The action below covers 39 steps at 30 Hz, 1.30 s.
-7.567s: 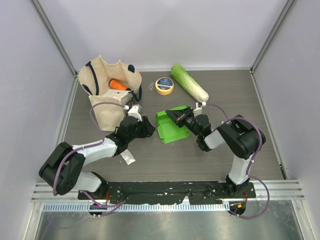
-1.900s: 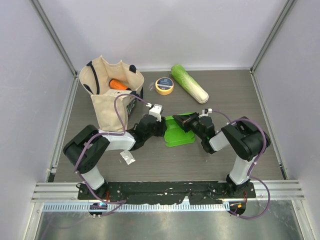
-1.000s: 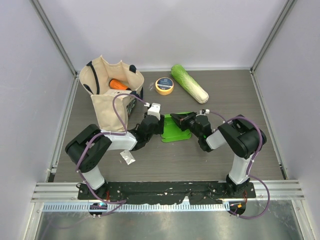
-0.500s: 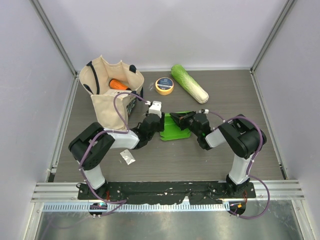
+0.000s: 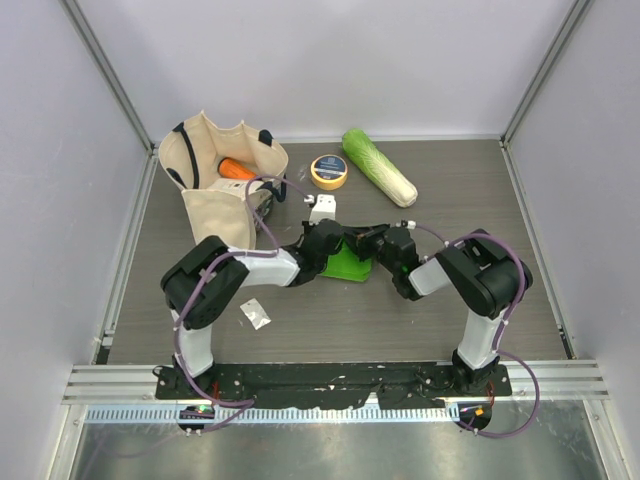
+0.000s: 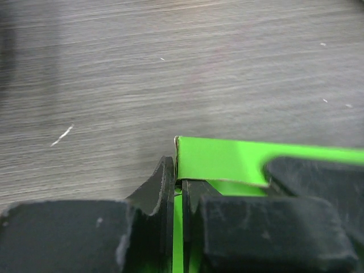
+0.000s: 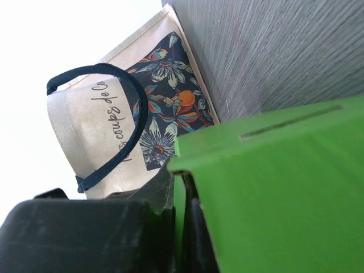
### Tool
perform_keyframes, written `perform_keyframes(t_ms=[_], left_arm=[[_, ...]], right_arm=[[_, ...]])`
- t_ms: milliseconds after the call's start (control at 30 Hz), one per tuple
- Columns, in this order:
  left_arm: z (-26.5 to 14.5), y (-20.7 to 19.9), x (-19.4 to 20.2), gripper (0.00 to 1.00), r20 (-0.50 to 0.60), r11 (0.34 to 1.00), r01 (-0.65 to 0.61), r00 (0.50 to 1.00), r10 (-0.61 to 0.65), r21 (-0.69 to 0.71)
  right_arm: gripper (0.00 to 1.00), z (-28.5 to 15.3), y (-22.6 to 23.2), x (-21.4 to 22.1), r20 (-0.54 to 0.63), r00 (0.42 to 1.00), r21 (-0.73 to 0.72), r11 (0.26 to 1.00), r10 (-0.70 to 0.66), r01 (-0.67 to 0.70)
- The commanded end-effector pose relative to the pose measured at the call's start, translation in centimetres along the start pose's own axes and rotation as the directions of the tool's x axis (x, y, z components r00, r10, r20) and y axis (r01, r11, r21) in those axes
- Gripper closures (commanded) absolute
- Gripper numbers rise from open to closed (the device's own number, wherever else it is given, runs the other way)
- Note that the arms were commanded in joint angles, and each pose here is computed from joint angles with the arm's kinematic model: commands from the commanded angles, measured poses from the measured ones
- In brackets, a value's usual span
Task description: Fold the paper box
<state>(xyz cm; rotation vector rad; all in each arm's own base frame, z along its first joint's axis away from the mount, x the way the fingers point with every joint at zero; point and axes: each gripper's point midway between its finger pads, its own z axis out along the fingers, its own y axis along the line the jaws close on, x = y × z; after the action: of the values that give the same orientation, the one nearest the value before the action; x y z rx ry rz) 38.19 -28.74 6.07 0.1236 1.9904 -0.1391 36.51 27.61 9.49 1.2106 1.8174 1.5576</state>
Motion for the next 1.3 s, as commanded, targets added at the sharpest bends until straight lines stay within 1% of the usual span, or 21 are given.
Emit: perform_keyframes(t_ms=[0,233,300,333,367,400,433,500,533,600,633,667,700,733,767,800,833,900,1067,1133,1267], left_arm=[[0.4,6.6,0.1,1.00,-0.028,0.907,-0.037,0.999,0.028,-0.420],[-0.5,7.3,1.4,1.00,-0.048,0.894,-0.061,0.998,0.044,-0.444],[-0.5,6.2,0.3,1.00,0.006,0.929,-0.005,1.000,0.008,-0.370],[-1.0,6.6,1.1,1.00,-0.009,0.939,-0.039,0.999,0.038,-0.342],[-0.8,5.4,0.6,1.00,0.019,0.961,-0.003,1.000,0.009,-0.277],[-1.2,5.1,0.1,1.00,0.027,0.968,0.008,1.000,-0.001,-0.252],[-1.3,5.1,0.4,1.00,0.014,0.971,-0.005,1.000,0.008,-0.238],[-1.7,4.8,0.1,1.00,0.010,0.979,-0.006,1.000,0.008,-0.206],[-1.9,5.0,0.5,1.00,0.001,0.978,-0.009,1.000,0.009,-0.208],[-2.3,5.0,0.1,1.00,0.003,0.981,-0.003,1.000,0.003,-0.196],[-2.6,5.1,0.3,1.00,-0.002,0.982,-0.004,1.000,0.004,-0.190],[-2.7,5.0,0.3,1.00,-0.003,0.983,-0.006,1.000,0.006,-0.183],[-2.8,5.0,0.3,1.00,-0.007,0.984,-0.008,1.000,0.007,-0.179],[-3.1,5.1,0.1,1.00,-0.010,0.985,-0.008,1.000,0.006,-0.175],[-3.3,5.1,0.1,1.00,-0.013,0.985,-0.012,1.000,0.010,-0.169],[-3.5,5.1,0.0,1.00,-0.014,0.986,-0.013,1.000,0.011,-0.165],[-3.7,5.1,0.0,1.00,-0.015,0.989,-0.013,1.000,0.011,-0.150],[-3.9,5.2,0.0,1.00,-0.014,0.989,-0.009,1.000,0.007,-0.148],[-4.1,5.4,-0.1,1.00,-0.010,0.988,-0.010,1.000,0.009,-0.153],[-4.1,5.7,0.0,1.00,-0.010,0.987,-0.018,1.000,0.016,-0.162],[-4.1,5.7,-0.1,1.00,-0.001,0.986,-0.015,1.000,0.015,-0.166]], right_arm=[[0.99,-0.4,-0.3,2.0,-0.042,0.999,0.026,0.999,0.020,-0.019],[0.98,-0.9,-0.1,3.0,-0.021,1.000,0.021,1.000,-0.001,0.001],[0.89,-0.9,0.4,2.8,-0.017,0.999,0.001,0.999,-0.034,0.034],[0.77,-0.9,0.6,2.6,-0.020,0.998,-0.004,0.998,-0.059,0.059],[0.69,-1.1,1.0,3.2,-0.067,0.993,-0.012,0.996,-0.093,0.093],[0.62,-1.0,0.9,2.3,-0.064,0.990,0.010,0.992,-0.124,0.125],[0.53,-1.2,0.6,2.1,-0.081,0.973,0.018,0.976,-0.217,0.219],[0.48,-2.7,0.5,1.6,-0.118,0.949,0.034,0.954,-0.293,0.299],[0.39,-3.4,0.7,1.5,-0.132,0.911,0.009,0.919,-0.391,0.395],[0.36,-5.1,0.7,1.6,-0.203,0.841,0.047,0.853,-0.501,0.520],[0.36,-5.6,0.8,1.7,-0.230,0.798,0.049,0.813,-0.557,0.581],[0.36,-6.1,0.4,1.5,-0.268,0.676,0.028,0.695,-0.687,0.718],[0.36,-7.2,-0.2,1.3,-0.326,0.634,0.086,0.646,-0.701,0.759],[0.36,-8.2,0.9,1.0,-0.317,0.574,0.075,0.583,-0.755,0.809],[0.36,-8.8,1.4,0.3,-0.316,0.486,0.070,0.490,-0.815,0.869],[0.36,-9.8,1.7,-0.2,-0.342,0.456,0.114,0.446,-0.822,0.888],[0.36,-10.1,2.7,-1.1,-0.313,0.434,0.152,0.406,-0.845,0.901],[0.37,-9.9,4.5,-1.2,-0.312,0.416,0.170,0.381,-0.854,0.909],[0.49,-7.1,5.4,-1.7,-0.311,0.407,0.270,0.331,-0.859,0.904],[0.50,-6.2,6.3,-0.3,-0.293,0.422,0.243,0.360,-0.858,0.901],[0.51,-5.1,5.1,0.0,-0.307,0.432,0.306,0.342,-0.848,0.888]])
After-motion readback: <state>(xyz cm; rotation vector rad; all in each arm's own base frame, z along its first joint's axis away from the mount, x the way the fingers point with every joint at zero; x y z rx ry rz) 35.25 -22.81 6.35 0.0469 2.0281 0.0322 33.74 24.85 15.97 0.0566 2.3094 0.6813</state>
